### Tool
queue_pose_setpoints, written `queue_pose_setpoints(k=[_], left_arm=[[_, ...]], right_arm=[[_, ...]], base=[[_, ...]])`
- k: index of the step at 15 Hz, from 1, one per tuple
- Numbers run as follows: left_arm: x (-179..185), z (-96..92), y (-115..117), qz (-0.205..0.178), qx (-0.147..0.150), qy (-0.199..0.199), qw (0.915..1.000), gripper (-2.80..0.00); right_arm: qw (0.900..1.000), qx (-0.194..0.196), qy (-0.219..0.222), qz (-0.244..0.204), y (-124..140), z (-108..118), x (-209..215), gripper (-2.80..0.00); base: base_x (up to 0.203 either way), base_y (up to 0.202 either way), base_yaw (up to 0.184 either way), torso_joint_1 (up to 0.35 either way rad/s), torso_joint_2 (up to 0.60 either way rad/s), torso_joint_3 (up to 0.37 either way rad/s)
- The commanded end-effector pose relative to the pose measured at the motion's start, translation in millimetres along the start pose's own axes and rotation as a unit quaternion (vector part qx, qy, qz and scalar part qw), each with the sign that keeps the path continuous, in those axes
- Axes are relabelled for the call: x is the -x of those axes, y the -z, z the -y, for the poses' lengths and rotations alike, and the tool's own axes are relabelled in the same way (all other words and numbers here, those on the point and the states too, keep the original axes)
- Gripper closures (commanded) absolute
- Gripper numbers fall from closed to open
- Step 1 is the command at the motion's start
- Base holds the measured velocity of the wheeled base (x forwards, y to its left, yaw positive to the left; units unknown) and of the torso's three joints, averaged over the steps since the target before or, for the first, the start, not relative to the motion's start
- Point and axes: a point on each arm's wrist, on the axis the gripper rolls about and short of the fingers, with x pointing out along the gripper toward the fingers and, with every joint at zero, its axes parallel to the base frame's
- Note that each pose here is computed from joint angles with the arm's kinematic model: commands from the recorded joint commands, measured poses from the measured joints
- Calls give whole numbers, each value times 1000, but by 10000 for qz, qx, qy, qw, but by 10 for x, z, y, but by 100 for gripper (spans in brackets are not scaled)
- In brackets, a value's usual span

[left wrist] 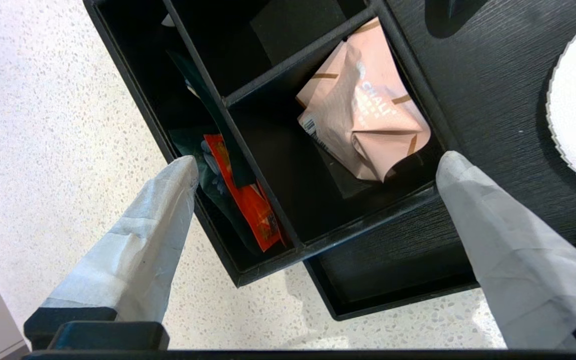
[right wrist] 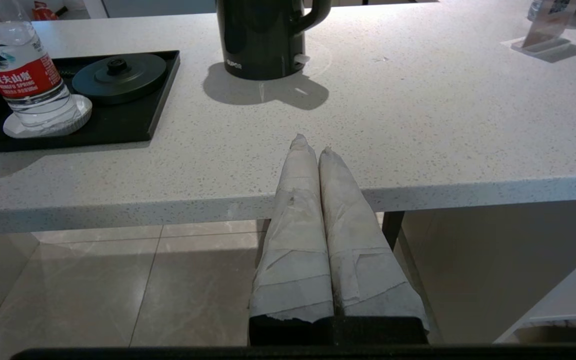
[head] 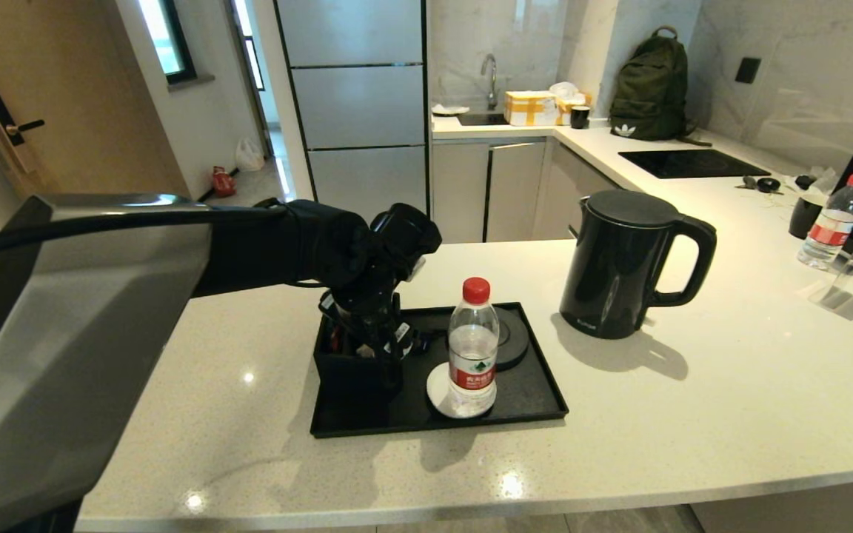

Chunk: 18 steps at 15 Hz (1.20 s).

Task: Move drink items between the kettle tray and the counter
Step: Pick up the tea bag

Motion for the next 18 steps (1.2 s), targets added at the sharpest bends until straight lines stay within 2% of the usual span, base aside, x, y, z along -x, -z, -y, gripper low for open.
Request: queue_pose_setpoints(k=[1,5,8,18], left_arm=[[29,-8,16,-62,-51,0,10000,-280],[6,9,44,-205,-163,31,9997,-280],[35,20,37,-159,-156,166,9996,-280],[-123,98,10,-199,-172,69,9996,-280]], right_arm=[[10000,3,-3,-12,4,0,-2,0],[10000,3,-3,-12,4,0,-2,0],[10000,3,-3,-12,4,0,-2,0],[10000,3,-3,-12,4,0,-2,0]], base=[[0,0,0,0,0,0],[0,0,0,0,0,0],[0,0,0,0,0,0],[0,0,0,0,0,0]])
